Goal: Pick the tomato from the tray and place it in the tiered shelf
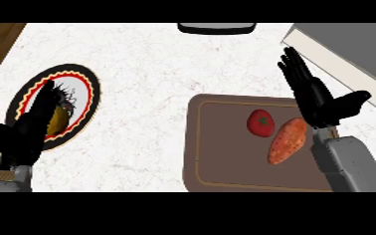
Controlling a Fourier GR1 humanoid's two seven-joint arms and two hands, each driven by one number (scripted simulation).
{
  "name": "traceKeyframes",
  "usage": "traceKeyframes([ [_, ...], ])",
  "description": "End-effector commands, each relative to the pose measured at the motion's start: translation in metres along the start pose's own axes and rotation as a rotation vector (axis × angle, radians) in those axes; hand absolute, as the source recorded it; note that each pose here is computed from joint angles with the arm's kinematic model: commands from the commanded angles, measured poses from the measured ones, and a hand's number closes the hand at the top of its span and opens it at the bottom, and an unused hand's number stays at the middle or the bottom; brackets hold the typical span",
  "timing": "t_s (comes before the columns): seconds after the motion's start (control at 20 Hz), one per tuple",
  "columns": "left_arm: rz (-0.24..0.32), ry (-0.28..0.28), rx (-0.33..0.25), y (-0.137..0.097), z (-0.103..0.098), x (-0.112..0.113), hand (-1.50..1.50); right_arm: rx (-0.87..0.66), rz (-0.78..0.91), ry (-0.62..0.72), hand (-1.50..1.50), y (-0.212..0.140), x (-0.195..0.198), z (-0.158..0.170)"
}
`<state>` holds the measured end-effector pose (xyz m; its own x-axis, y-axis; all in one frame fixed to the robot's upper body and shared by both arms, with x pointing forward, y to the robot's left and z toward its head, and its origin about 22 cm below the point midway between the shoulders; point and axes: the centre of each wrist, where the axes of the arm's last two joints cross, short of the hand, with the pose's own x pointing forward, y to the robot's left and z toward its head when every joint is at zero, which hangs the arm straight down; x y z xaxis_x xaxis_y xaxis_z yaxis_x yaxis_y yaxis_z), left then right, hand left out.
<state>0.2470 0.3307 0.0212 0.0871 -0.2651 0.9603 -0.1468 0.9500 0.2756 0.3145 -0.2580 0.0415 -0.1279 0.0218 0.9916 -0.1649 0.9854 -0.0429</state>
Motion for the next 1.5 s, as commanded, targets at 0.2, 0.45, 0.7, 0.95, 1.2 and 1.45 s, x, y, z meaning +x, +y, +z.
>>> traceKeyframes([
  [0.2, 0.006, -0.118, -0.100, -0.047, -0.015, 0.022, 0.00, -0.487, 0.053, 0.099, -1.50, -0.038, 0.008, 0.013],
  [0.45, 0.023, -0.105, -0.119, -0.045, -0.009, 0.017, 0.00, -0.779, 0.375, 0.279, 1.50, -0.095, -0.037, 0.069],
  [0.7, 0.043, -0.090, -0.165, -0.070, -0.010, 0.021, 0.00, -1.245, 0.340, 0.139, -1.50, -0.046, -0.062, 0.085],
  [0.95, 0.024, -0.096, -0.210, -0.094, -0.010, 0.015, 0.00, -1.227, 0.227, -0.045, -1.50, -0.002, -0.043, 0.132],
  [1.2, 0.034, -0.110, -0.224, -0.106, -0.014, 0.027, 0.00, -0.914, 0.309, 0.130, -1.50, 0.013, -0.020, 0.131],
  [1.45, 0.044, -0.105, -0.247, -0.105, -0.009, 0.031, 0.00, -0.838, 0.398, 0.228, -1.50, 0.017, 0.014, 0.140],
])
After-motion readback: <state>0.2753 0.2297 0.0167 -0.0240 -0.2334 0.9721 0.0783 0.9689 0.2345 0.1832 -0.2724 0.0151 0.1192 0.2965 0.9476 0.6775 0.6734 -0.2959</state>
